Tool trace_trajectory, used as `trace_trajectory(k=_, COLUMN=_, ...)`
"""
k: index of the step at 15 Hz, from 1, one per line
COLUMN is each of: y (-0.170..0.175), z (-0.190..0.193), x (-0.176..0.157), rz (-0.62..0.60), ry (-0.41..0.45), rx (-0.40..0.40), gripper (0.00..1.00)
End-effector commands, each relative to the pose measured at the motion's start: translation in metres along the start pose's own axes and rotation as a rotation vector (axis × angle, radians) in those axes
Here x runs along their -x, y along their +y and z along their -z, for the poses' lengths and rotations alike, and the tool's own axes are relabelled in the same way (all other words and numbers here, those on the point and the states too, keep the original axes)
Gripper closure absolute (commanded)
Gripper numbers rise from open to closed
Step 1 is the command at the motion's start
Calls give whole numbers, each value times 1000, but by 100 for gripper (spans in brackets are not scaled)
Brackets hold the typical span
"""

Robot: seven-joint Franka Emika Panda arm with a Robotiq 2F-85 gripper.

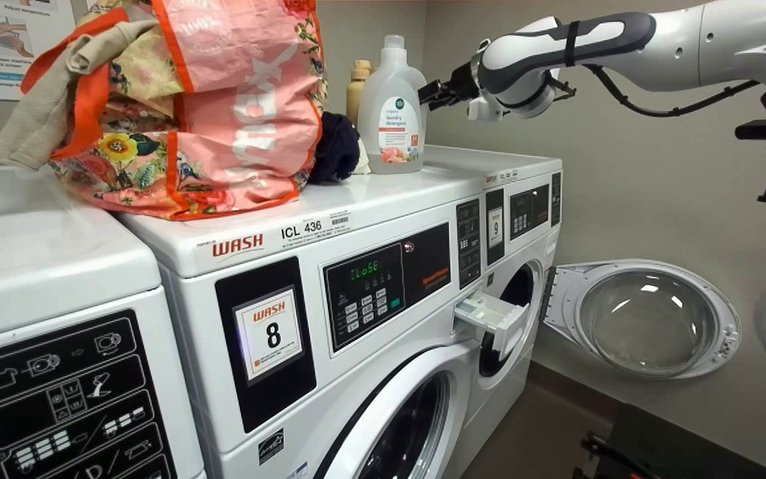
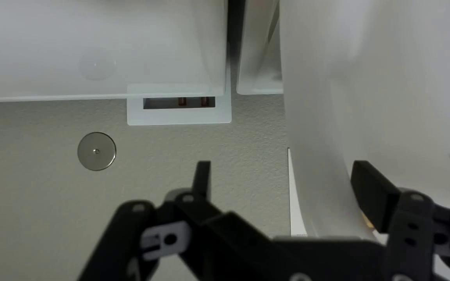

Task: Move the bottle to the left on the washing machine

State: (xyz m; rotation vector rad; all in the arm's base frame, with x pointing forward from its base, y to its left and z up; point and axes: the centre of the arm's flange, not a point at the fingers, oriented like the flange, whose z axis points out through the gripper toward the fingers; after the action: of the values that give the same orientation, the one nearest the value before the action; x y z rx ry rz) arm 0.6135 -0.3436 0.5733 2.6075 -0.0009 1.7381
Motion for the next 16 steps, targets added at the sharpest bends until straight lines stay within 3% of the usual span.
trace_trajectory(k=1, y=6, z=-9, x=-10, rz=2, ry=-7, rx=-9, gripper=42)
trace_trajectory(k=8, y=3, z=-7, x=-8, rz=1, ry=4, rx=-21, gripper=95)
trace_trajectory(k=16, y=3, z=17, x=-10, rz=-44, ry=19, rx=14, gripper=94)
